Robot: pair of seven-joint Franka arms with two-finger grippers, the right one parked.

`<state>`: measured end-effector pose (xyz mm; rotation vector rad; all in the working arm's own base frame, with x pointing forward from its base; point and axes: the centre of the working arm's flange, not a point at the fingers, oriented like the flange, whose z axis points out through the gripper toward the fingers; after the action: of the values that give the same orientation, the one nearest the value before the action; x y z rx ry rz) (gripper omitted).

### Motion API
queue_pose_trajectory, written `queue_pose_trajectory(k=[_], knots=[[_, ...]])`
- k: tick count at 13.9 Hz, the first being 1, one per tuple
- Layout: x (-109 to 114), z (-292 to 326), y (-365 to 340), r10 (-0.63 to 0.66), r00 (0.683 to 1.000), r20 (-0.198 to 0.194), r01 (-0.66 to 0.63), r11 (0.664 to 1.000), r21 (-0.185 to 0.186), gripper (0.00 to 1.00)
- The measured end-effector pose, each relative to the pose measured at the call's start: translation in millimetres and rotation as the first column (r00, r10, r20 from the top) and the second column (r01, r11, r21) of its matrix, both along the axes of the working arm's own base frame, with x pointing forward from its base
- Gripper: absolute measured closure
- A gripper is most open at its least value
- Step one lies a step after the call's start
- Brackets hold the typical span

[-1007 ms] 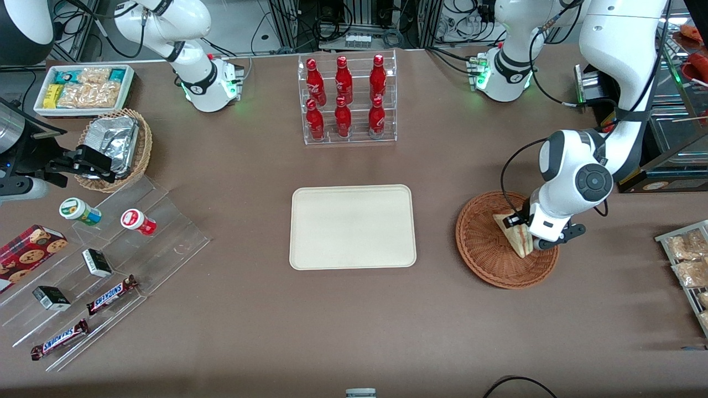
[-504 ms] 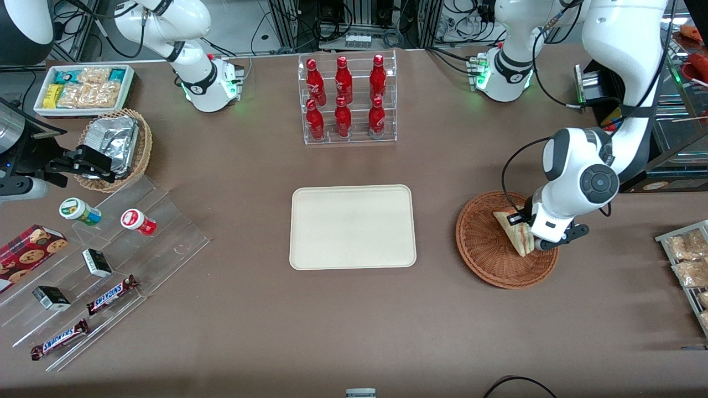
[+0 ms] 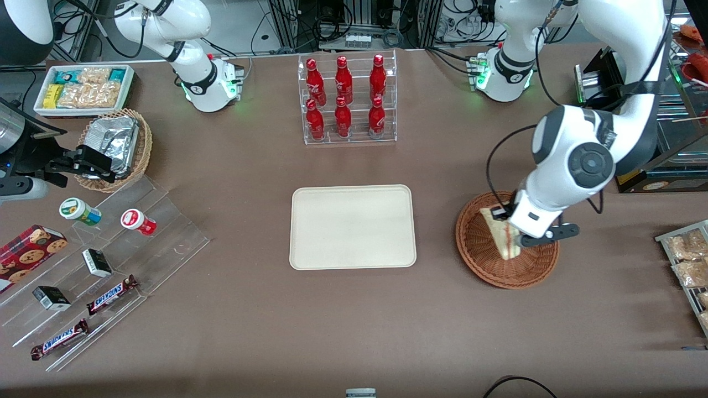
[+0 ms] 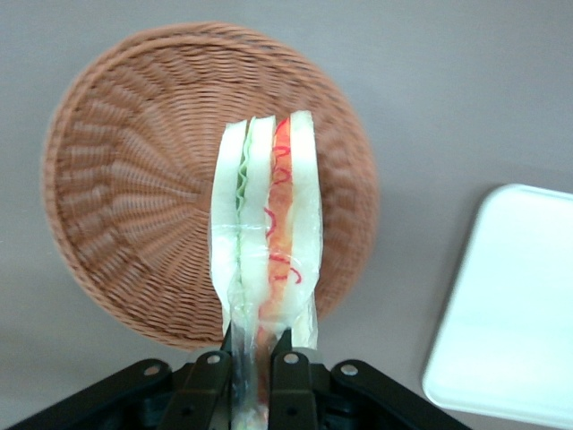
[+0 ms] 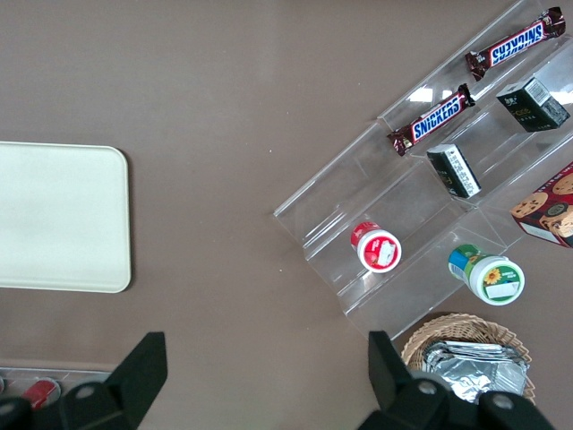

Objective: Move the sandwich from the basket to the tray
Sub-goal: 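Lift the sandwich and carry it with the left gripper to the tray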

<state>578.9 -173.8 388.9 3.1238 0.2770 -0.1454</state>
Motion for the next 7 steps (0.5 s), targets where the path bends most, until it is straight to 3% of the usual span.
queue_pose_trajectory(k=[5,7], knots=[[-26,31,-92,-0.087,0.996,0.027,0.088,0.995,-0.041,0.85],[-41,30,-124,-0.156,0.987,0.031,0.157,0.987,-0.034,0.85]])
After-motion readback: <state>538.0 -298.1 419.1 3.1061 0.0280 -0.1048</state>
